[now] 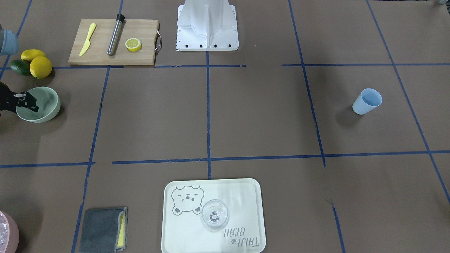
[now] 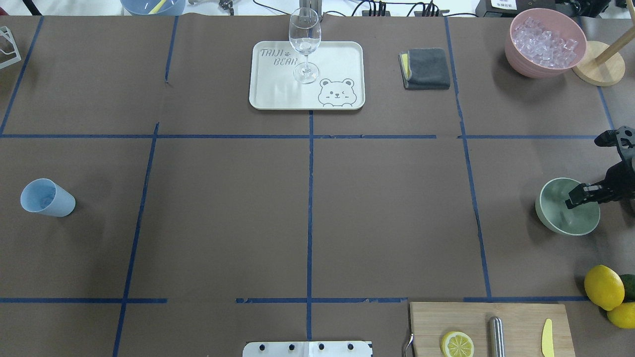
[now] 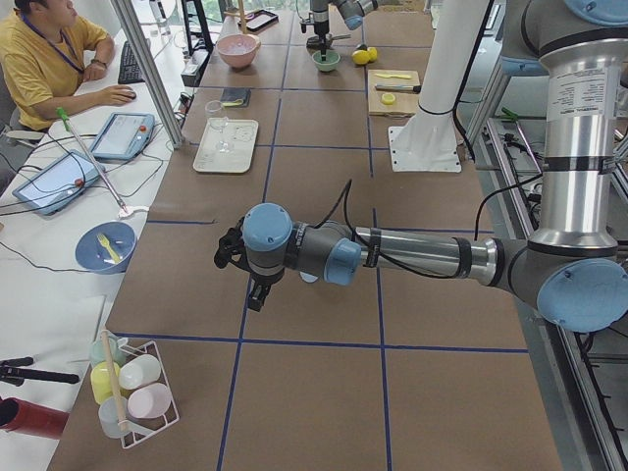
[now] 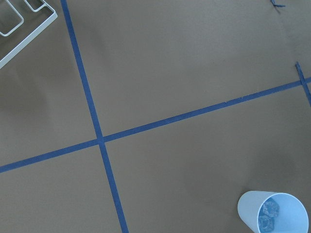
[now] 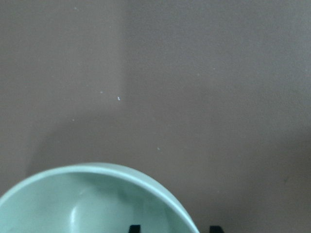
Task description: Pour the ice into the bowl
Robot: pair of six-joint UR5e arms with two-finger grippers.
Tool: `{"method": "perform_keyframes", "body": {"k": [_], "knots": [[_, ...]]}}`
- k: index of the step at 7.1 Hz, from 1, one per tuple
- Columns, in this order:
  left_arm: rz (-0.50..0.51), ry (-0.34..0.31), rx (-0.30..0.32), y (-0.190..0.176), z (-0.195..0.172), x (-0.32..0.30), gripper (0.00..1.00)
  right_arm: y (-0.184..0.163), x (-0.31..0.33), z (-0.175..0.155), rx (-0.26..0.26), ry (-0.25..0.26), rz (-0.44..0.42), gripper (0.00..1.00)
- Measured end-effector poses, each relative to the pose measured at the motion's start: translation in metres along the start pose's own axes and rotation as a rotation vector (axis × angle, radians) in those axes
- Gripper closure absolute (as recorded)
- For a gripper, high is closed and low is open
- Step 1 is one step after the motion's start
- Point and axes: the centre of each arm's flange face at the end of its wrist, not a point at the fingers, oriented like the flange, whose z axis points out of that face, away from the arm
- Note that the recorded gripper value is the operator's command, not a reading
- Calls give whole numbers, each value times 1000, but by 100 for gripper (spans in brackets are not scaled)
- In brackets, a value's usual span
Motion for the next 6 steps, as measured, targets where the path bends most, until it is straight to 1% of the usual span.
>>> {"method": "perform_keyframes", "body": {"k": [1,2,3,4,5,6], "knots": [[2,0,1,0,0,0,0,0,-1,-1,6,4,-1,100],[2,0,2,0,0,0,0,0,-8,-9,17,-6,-9,100],[5,0,4,0,0,0,0,0,-20,-20,32,-22,-10,100],[13,-1,10,-1,-1,1,0,-1,-38,-37,52,-50,16,100],[18,-1,16,-1,-2,1,0,-6,-63,-55,75,-88,76,100],[18,-2,18,-1,-2,1,0,-19,-98,-72,101,-136,174,100]]}}
